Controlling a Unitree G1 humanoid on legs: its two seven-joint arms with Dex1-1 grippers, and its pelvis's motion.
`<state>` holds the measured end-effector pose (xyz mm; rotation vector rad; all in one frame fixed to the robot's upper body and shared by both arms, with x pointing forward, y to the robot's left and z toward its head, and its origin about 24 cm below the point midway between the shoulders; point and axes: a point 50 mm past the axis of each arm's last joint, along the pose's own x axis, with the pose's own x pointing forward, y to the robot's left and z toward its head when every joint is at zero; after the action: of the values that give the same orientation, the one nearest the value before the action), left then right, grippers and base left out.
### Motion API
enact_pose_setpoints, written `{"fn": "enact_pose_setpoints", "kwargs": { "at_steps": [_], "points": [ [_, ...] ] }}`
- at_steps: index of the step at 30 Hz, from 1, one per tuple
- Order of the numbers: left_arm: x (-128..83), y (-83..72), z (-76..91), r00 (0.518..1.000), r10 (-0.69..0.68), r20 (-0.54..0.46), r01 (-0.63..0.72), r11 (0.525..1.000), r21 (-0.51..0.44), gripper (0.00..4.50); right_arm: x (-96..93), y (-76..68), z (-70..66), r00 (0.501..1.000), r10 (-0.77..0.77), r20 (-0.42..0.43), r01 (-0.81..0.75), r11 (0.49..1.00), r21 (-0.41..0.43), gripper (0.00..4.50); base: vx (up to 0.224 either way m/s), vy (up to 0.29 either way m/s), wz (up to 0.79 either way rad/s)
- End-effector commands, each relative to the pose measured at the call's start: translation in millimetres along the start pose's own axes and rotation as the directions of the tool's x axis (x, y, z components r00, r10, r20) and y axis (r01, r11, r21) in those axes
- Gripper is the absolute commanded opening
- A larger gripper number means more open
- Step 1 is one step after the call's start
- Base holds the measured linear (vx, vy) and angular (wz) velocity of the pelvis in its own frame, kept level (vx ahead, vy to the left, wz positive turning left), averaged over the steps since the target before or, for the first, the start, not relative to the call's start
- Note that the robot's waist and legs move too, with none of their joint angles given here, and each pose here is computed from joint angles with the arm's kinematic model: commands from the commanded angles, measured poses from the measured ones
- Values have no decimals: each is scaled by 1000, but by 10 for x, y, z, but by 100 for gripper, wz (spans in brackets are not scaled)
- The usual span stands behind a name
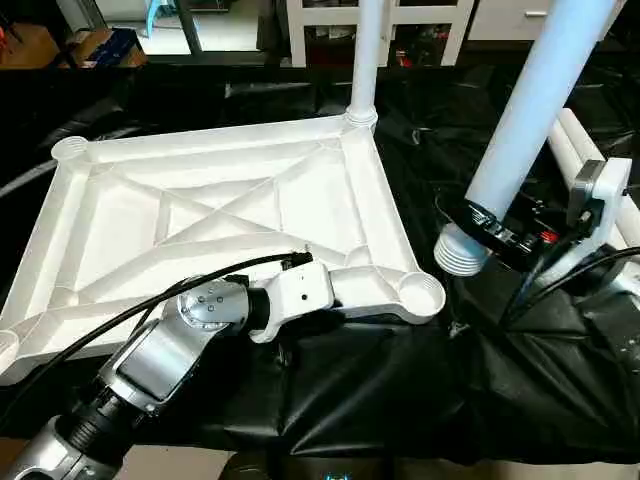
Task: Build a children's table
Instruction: Insert table leg to table base
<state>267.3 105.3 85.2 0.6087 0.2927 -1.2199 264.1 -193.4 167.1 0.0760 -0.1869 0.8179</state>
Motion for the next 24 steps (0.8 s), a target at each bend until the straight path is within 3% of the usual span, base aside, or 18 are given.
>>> {"fn": "enact_pose_setpoints", "kwargs": {
  "at_steps": [1, 10, 14, 17, 19, 21, 24],
  "points": [
    [-114, -1, -333, 988, 42, -149, -59, 992, -112, 10, 20, 35, 65, 1000, 8, 29, -8, 1000, 11, 186, 0, 0, 0],
    [-420, -200, -536, 961, 79, -266, -136, 969, -205, 2, 20, 73, -22, 999, 16, 51, -31, 954, 299, 186, 0, 0, 0],
    [-439, -237, -536, 957, 95, -273, -159, 962, -224, 2, 23, 48, -3, 998, 22, 67, -45, 930, 364, 186, 0, 0, 0],
    [-374, -277, -449, 971, 96, -220, -148, 961, -235, 2, 66, 19, 51, 995, 16, 95, -56, 902, 428, 186, 0, 0, 0],
    [-348, -286, -416, 975, 96, -202, -143, 962, -231, 2, 80, 13, 64, 995, 14, 99, -57, 895, 442, 186, 0, 0, 0],
    [-233, -322, -292, 992, 77, -100, -97, 972, -214, 2, 128, 26, 27, 998, 35, 53, -52, 928, 370, 186, 0, 0, 0],
    [-122, -338, -241, 996, 66, -62, -76, 982, -173, 2, 216, 60, -86, 997, 74, -22, -67, 971, 231, 186, 0, 0, 0]
  ]
}}
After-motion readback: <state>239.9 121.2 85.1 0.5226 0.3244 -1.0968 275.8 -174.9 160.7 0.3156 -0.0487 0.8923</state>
